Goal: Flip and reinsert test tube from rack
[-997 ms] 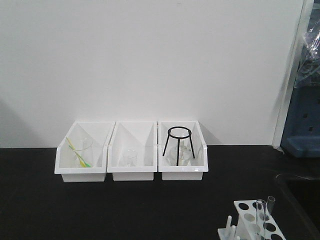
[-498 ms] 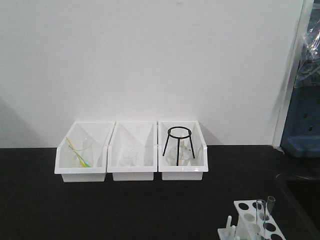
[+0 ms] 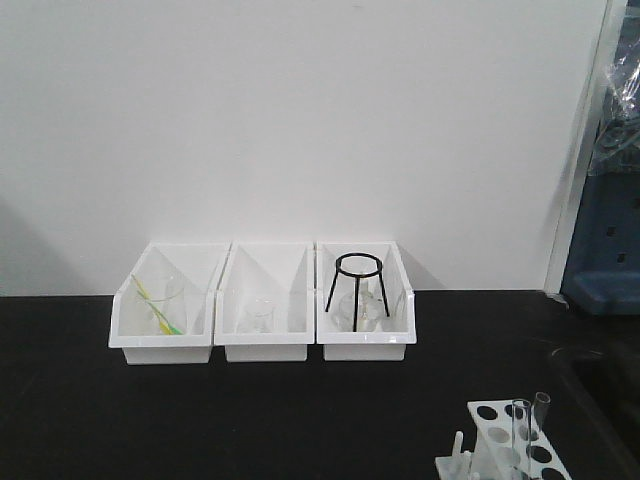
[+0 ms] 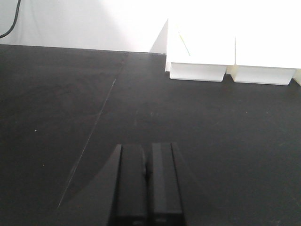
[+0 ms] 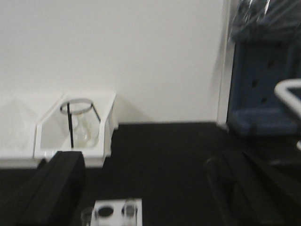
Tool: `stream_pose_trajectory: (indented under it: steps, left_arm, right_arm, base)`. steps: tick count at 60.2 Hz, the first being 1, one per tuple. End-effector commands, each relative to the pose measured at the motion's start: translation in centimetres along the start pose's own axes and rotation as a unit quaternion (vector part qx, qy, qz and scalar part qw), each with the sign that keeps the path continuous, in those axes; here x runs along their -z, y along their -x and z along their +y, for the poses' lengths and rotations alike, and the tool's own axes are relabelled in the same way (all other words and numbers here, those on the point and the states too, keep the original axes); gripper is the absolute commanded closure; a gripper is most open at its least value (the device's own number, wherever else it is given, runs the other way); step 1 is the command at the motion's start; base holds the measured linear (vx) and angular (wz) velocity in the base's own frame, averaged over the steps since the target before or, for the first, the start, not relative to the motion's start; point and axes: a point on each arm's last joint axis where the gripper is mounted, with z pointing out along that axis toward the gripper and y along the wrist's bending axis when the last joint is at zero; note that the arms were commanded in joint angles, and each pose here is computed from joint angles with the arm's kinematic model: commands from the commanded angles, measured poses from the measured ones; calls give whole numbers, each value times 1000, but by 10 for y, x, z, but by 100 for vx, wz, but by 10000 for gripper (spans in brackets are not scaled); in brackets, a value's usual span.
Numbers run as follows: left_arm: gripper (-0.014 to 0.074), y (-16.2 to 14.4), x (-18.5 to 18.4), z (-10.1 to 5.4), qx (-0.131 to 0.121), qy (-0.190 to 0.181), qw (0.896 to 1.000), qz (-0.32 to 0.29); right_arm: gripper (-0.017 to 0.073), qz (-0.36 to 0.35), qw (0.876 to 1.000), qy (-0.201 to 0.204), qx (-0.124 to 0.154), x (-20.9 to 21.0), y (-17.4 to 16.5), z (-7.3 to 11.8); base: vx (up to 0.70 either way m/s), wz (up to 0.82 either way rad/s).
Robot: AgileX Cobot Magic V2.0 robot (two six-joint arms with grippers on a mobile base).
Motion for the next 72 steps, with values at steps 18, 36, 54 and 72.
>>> stream_pose_trajectory:
  steps: [18,36,54,72]
  left_arm:
    - [600,7,1,-2,2,-11,999,-43]
    - [600,7,1,-2,2,-11,999,-43]
    - [600,7,1,-2,2,-11,999,-43]
    - [600,7,1,-2,2,-11,999,-43]
  right_arm:
    - [-8,-15,996,78,35,-37,-55,32]
    - [-8,-19,996,79,33,-62,-65,36]
    - [-1,-2,996,79,34,-90,-72,40]
    - [435,-34,996,78,29,-91,-68,40]
  base:
    - [0,0]
    - [0,0]
    - [0,0]
    - [0,0]
